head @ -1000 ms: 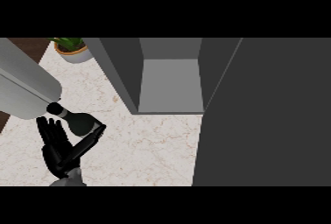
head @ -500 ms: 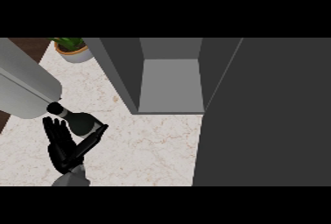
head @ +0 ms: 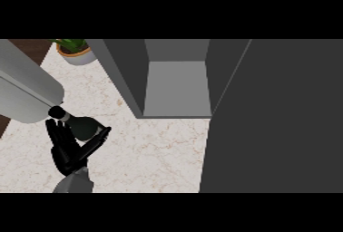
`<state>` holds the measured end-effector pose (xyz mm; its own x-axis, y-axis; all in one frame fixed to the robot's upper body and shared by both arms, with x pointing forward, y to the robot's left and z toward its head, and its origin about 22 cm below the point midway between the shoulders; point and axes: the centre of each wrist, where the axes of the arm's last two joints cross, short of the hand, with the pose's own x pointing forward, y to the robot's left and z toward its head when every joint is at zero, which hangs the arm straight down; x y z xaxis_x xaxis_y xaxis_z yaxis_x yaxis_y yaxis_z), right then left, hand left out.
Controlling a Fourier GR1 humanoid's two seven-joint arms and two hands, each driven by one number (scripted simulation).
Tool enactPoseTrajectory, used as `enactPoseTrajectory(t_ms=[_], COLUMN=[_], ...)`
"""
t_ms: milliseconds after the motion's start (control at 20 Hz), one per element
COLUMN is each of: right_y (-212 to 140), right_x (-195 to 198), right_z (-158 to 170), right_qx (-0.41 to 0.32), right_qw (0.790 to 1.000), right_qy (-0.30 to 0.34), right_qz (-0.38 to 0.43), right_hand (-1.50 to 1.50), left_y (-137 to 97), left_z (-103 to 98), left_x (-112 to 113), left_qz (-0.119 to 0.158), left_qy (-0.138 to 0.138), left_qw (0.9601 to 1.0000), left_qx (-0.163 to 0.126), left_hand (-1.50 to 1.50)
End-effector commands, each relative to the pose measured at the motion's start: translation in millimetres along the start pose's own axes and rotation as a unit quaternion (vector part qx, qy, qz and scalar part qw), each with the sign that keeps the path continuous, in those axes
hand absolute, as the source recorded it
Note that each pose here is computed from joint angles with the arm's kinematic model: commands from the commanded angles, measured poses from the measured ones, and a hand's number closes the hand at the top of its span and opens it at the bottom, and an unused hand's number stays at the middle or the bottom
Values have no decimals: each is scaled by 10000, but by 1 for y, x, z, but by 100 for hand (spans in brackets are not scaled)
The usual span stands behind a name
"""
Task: Pick up the wine, place it into the cabinet and close the cabinet
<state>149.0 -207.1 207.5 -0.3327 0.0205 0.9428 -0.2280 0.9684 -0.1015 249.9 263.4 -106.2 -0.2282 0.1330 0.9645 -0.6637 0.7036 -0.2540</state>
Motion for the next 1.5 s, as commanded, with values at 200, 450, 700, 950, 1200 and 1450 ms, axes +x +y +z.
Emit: enactPoseTrajectory(t_ms=[200, 450, 700, 950, 1200, 1450], right_y=[-3, -3, -6, 3, -9, -2], right_x=[21, 21, 16, 6, 9, 8], right_z=[24, 28, 14, 2, 16, 22], right_qx=[64, 17, 123, -53, -44, 45], right_qw=[9993, 9997, 9996, 9997, 9997, 9999], right_qy=[-343, -227, -215, -177, -225, -112], right_qz=[-141, -72, -103, -138, -114, -102], right_hand=[-150, -150, -150, -150, -150, -150], left_y=[16, -13, -7, 15, 42, 37], left_z=[-4, -13, -13, -19, -24, -43], left_x=[-21, -14, -19, -4, 18, 43], left_qz=[429, 71, -868, -489, -243, -260], left_qy=[-56, -156, -490, 134, -140, -824], left_qw=[9987, 9968, 9907, 9410, 9208, 9216], left_qx=[-273, -779, -928, -3345, -3891, -3783], left_hand=[150, 150, 150, 150, 150, 150])
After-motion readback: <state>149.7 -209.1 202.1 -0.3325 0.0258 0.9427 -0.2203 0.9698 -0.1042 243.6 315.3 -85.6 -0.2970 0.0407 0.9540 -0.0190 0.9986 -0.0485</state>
